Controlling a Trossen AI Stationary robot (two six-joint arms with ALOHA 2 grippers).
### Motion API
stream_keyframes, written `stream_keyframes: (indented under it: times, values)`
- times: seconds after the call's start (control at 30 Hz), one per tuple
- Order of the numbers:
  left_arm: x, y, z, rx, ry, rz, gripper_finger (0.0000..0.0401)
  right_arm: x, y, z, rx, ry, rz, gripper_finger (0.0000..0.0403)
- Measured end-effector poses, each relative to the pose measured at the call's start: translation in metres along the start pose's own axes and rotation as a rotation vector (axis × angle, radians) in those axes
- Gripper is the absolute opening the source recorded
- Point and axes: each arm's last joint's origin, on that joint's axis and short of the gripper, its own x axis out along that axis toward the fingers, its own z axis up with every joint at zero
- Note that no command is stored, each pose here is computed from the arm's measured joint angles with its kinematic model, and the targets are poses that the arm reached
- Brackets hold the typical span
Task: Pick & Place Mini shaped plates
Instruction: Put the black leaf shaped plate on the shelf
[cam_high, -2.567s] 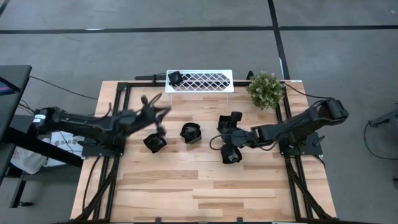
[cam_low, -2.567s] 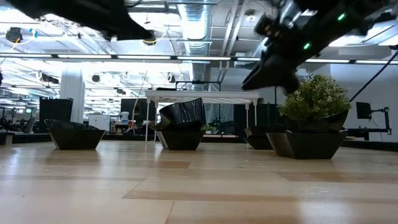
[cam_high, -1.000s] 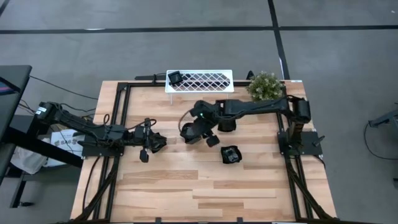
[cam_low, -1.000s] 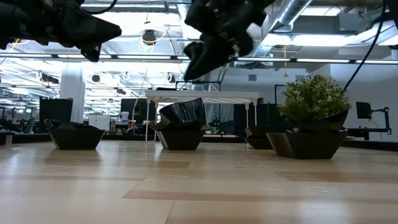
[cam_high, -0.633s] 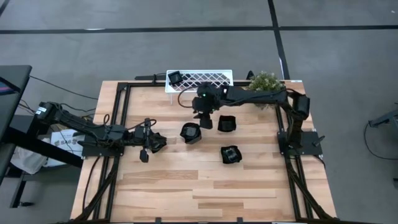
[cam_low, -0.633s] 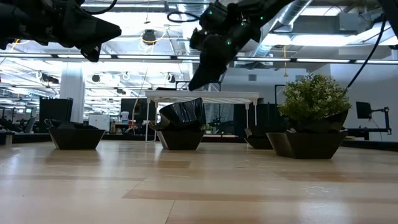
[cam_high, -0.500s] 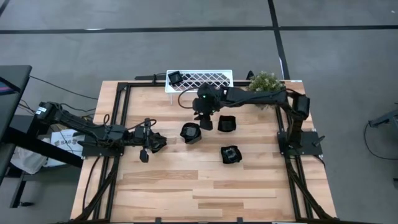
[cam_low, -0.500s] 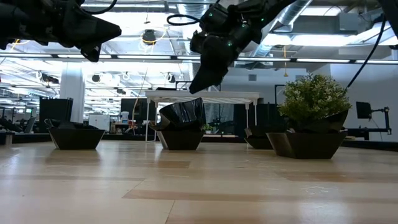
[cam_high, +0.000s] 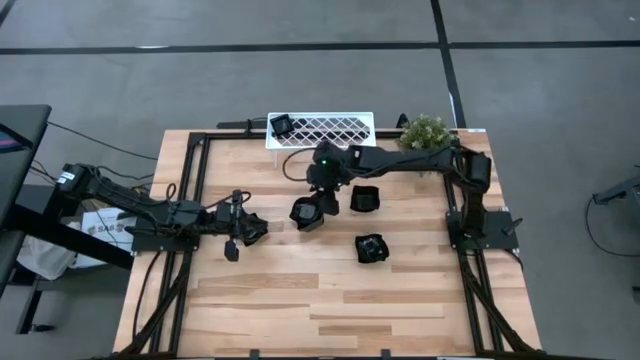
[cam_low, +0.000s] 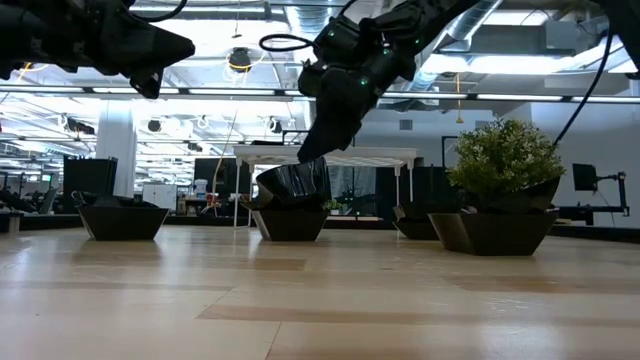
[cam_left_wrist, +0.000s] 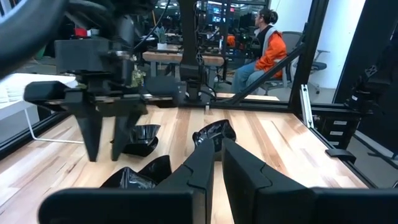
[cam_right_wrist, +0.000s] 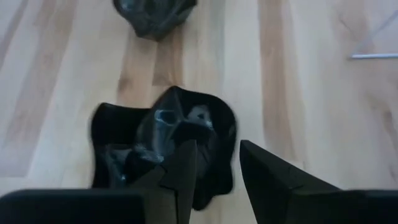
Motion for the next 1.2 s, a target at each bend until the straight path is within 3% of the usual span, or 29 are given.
stream_keyframes:
  times: [0.13, 0.33, 1.2]
  values:
    - [0.0, 0.0, 0.0, -0.001, -0.004, -0.002, 0.0033, -0.001, -0.004, -0.001, 0.014, 0.006, -0.012, 0.0119]
    - [0.0, 0.0, 0.0, -0.001, -0.005, -0.001, 0.0033, 0.023, -0.009, -0.014, 0.041, 0.063, 0.006, 0.0119]
    - [0.0, 0.0, 0.001, -0.001, -0.012, -0.001, 0.0033, 0.028, -0.007, -0.019, 0.05, 0.103, 0.02, 0.0118]
